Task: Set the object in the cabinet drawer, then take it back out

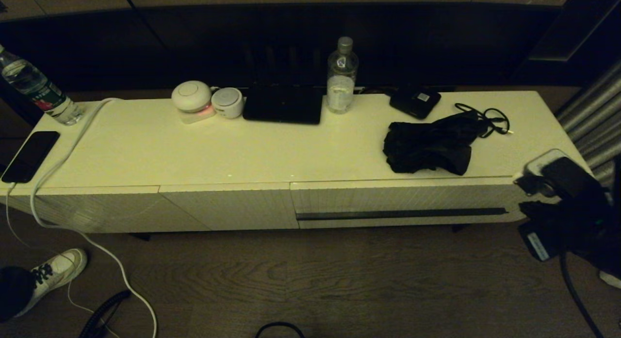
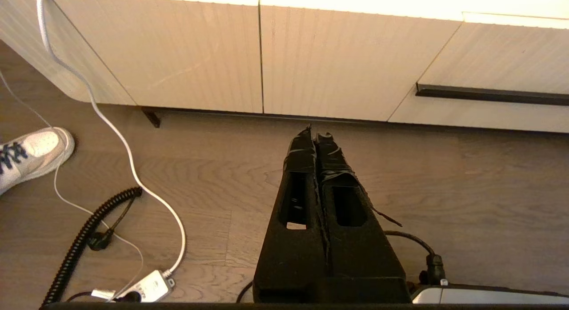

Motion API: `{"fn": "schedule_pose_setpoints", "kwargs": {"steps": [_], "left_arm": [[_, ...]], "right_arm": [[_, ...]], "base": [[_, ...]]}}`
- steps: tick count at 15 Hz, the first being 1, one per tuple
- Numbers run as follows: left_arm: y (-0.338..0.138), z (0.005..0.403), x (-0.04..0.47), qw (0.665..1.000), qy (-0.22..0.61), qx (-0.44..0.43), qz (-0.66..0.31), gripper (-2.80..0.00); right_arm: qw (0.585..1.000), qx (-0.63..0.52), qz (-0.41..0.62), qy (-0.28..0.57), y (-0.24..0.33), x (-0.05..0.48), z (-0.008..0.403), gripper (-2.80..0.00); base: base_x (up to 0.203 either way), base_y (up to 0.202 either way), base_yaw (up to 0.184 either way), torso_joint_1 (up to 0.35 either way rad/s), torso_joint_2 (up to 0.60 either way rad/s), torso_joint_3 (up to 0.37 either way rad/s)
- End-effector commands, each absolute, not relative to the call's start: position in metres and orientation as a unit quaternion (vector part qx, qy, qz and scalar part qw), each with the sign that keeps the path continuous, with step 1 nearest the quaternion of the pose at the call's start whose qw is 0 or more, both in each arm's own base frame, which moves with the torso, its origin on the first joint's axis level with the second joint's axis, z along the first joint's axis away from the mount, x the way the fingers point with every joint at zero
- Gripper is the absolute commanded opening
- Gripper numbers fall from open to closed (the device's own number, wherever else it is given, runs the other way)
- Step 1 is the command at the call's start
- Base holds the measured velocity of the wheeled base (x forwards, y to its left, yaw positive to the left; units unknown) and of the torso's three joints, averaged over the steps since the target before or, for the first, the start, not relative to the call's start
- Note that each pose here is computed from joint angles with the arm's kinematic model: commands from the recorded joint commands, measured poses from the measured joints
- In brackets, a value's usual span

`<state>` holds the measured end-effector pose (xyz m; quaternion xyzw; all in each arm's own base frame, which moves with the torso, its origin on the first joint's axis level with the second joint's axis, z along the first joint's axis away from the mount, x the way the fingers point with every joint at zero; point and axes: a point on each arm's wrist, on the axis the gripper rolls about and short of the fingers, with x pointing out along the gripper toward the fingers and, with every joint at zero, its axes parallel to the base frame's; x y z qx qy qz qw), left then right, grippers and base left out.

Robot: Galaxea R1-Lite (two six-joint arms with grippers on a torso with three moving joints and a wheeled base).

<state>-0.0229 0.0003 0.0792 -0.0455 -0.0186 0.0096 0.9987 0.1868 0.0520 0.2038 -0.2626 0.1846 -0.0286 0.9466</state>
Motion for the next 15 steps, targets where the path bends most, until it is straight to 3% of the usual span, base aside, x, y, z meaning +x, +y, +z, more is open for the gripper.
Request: {"fn": "schedule_pose_setpoints", "kwargs": {"steps": [1, 8, 11, 15], "left_arm": [[0.000, 0.079, -0.023, 0.999, -0.020, -0.046, 0.010, -2.80], [0.000, 0.079, -0.023, 0.999, -0.020, -0.046, 0.010, -2.80], [0.000, 0.079, -0.023, 0.999, -0.020, -0.046, 0.010, -2.80], [0.000, 0.079, -0.023, 0.999, -0.020, -0.046, 0.010, -2.80]], "right_arm": [[0.961, -0.239, -0.050, 0.129, 0.025, 0.114, 0.221, -2.80], [0.966, -0.148, -0.115, 0.179, -0.009, -0.005, 0.156, -2.80], [0.971, -0.072, -0.114, 0.198, -0.008, -0.019, 0.111, -2.80], [0.984, -0.006, -0.078, 0.160, -0.004, -0.025, 0.102, -2.80]], "base": [[0.000, 0.000, 0.000, 0.000, 0.00, 0.000], [0.000, 0.000, 0.000, 0.000, 0.00, 0.000], [0.000, 0.000, 0.000, 0.000, 0.00, 0.000], [0.000, 0.000, 0.000, 0.000, 0.00, 0.000]]}}
